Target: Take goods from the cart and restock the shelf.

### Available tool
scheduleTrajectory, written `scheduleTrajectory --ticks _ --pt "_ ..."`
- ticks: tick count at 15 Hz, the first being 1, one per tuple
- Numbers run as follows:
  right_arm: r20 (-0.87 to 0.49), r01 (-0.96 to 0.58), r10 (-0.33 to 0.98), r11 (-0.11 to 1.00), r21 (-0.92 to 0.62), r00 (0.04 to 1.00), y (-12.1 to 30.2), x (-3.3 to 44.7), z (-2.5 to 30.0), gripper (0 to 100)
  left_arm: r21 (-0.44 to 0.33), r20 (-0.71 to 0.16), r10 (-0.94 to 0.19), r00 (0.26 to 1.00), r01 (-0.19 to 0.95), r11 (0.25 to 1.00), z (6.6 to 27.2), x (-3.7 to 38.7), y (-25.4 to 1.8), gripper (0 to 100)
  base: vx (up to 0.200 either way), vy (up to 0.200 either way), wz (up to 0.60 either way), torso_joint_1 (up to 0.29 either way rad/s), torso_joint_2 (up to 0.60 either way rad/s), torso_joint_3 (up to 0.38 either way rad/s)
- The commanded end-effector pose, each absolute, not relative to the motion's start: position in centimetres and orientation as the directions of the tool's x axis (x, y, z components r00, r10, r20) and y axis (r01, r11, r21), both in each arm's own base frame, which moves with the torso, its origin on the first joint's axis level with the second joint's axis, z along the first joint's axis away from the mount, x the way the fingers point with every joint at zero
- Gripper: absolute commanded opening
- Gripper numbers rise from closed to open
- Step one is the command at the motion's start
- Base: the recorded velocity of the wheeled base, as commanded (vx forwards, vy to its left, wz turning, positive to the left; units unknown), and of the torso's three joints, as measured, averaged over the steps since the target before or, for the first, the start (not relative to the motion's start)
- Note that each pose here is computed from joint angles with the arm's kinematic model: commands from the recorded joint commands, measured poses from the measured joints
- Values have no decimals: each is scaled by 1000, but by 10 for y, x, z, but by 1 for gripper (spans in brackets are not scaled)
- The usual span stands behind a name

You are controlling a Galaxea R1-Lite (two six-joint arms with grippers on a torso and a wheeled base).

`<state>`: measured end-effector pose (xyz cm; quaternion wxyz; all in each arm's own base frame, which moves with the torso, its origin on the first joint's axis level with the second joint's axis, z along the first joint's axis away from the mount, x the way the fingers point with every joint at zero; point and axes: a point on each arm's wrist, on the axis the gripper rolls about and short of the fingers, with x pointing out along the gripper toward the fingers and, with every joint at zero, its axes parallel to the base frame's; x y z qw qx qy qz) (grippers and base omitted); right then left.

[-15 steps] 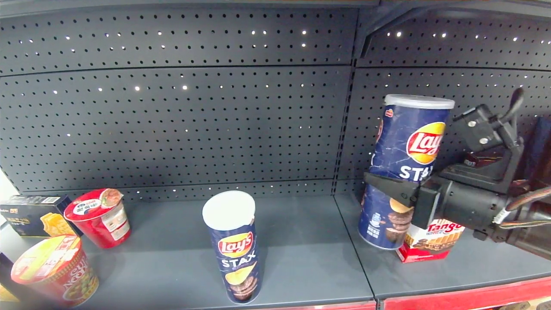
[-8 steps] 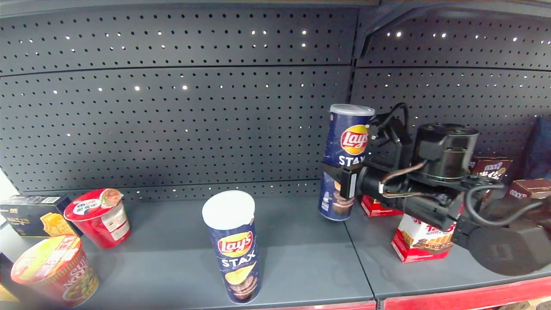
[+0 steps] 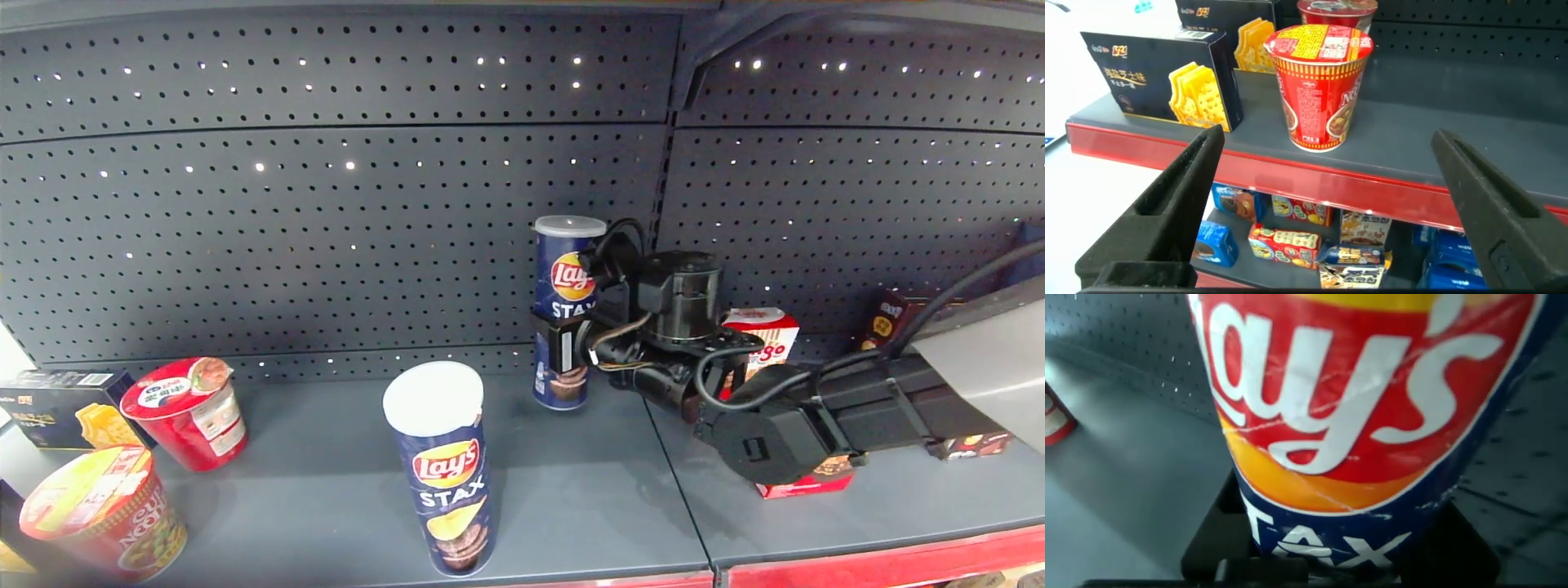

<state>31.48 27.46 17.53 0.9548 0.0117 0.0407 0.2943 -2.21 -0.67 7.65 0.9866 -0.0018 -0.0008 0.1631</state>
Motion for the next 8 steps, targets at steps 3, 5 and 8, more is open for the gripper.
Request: scheduleTrajectory --ticks 3,5,8 --pt "-90 -572 573 819 39 815 295 326 154 0 -5 2 322 947 -322 947 76 -22 -7 100 0 0 0 0 0 0" --pt "-85 -574 575 818 36 814 300 331 151 0 -5 2 322 947 -322 947 76 -22 -7 100 0 0 0 0 0 0" --pt "-88 -578 578 816 31 811 306 334 144 0 -5 2 322 947 -322 947 76 -22 -7 100 0 0 0 0 0 0"
